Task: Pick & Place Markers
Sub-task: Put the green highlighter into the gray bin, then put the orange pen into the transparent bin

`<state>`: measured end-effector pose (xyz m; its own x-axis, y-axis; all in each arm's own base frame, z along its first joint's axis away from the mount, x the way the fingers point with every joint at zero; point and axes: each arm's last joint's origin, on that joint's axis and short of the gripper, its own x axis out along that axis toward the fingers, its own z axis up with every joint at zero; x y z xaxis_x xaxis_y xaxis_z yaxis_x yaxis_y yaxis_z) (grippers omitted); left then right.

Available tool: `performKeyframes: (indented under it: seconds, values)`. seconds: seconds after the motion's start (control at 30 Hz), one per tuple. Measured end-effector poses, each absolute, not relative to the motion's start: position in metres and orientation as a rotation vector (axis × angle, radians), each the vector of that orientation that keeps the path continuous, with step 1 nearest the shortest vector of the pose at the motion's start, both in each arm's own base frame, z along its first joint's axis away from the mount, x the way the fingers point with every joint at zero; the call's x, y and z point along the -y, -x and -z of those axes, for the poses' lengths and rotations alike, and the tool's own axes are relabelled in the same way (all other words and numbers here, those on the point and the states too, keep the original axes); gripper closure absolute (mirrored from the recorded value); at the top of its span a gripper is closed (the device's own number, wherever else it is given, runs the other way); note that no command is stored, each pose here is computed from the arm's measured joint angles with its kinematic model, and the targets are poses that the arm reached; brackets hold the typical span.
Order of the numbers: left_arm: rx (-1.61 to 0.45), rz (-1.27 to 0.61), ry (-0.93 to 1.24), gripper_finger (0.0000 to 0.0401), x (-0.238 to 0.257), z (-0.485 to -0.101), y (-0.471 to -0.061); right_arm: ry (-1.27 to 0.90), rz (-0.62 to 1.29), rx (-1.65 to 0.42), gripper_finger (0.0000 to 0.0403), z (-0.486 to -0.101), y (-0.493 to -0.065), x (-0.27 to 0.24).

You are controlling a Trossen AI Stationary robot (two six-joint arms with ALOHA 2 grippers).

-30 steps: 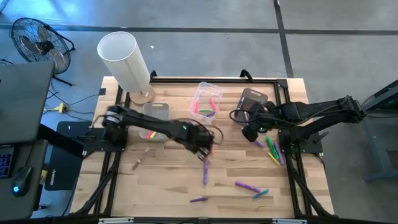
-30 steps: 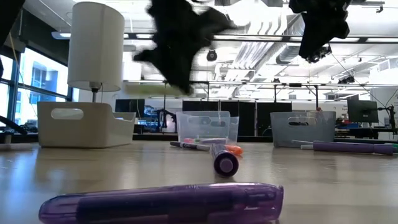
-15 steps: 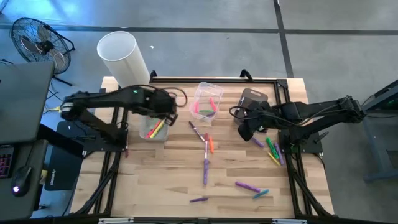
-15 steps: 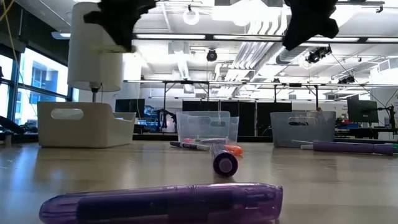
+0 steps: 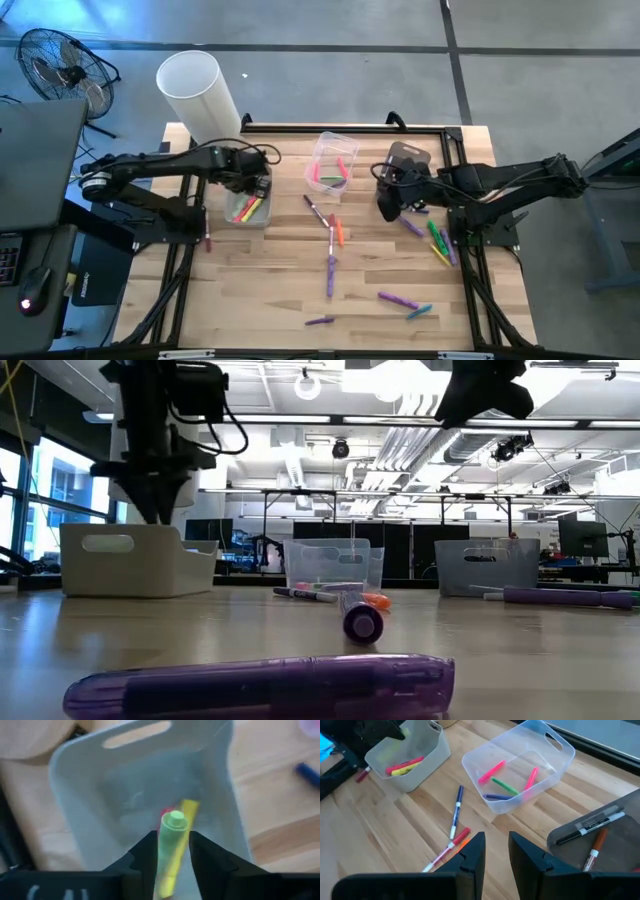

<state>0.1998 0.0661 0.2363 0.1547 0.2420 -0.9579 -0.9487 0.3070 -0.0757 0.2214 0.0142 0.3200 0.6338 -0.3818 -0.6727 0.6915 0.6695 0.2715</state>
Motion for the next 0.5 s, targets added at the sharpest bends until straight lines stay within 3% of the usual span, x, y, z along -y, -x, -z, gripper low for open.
performKeyframes:
  seconds: [0.23,0.5]
  values:
    - [-1.081,-0.938,0.787,0.0265,-0.066,-0.24,-0.199,-0.592,0.683,-0.59,0.0329,-0.32,-0.221,-0.014]
    - [-0.92,-0.777,0.552,0.0264,-0.045,-0.287,-0.201,-0.592,0.69,-0.575,0.0329,-0.321,-0.222,-0.013]
